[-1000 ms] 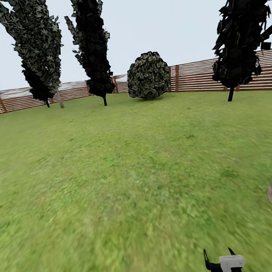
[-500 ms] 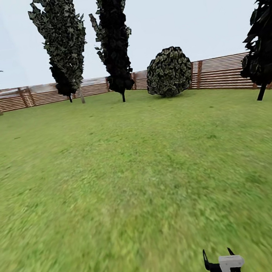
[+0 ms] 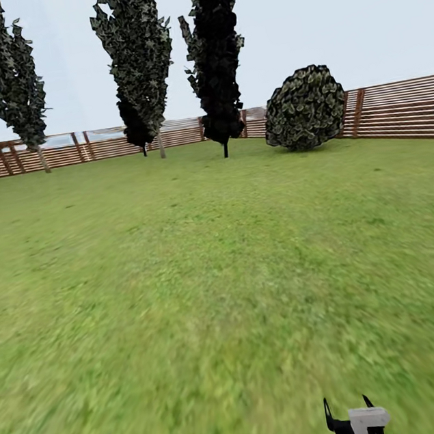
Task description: In the garden, pick up the pesticide atomizer on the floor and spray pesticide onto both trees until each tree trunk is fully covered.
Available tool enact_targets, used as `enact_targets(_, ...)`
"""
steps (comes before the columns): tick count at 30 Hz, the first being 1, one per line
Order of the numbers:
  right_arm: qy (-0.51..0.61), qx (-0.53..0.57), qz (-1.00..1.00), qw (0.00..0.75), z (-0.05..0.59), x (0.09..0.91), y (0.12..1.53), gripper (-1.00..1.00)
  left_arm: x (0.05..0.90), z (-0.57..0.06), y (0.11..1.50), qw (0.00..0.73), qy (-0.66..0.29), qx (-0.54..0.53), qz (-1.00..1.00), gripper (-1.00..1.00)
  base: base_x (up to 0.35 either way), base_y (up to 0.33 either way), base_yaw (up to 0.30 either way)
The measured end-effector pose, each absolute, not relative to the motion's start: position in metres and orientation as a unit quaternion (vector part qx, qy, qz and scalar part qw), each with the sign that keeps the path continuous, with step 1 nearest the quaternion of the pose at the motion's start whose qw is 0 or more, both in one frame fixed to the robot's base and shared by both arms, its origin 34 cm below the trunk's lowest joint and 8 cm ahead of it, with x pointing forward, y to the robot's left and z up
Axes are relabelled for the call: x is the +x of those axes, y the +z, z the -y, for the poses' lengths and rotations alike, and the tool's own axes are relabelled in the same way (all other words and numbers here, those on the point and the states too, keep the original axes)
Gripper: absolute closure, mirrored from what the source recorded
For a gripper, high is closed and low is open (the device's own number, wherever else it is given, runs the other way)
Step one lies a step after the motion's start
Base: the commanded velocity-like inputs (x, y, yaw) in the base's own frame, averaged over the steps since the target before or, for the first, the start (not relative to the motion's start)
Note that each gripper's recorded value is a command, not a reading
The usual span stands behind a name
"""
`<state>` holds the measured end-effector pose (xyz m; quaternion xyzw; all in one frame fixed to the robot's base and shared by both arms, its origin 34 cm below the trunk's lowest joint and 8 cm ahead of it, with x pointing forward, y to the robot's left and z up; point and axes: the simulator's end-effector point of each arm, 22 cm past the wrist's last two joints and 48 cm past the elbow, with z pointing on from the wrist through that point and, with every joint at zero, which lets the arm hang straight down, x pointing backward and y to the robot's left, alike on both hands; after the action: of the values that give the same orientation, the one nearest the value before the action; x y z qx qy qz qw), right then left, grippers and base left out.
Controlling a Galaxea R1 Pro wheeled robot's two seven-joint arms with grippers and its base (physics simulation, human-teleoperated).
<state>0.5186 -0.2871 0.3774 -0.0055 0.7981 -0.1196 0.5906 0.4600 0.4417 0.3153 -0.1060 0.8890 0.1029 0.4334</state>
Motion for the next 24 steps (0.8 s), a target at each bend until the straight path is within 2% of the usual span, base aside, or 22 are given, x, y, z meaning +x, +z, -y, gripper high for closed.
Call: enact_targets(24,-0.120,-0.006,-0.801,0.587,0.2871,0.5167,0.3734,-1.00,0.4575,-0.4417,0.3118,0.429,0.103,-0.105,-0.891,1.00,0.000,0.000,0.287)
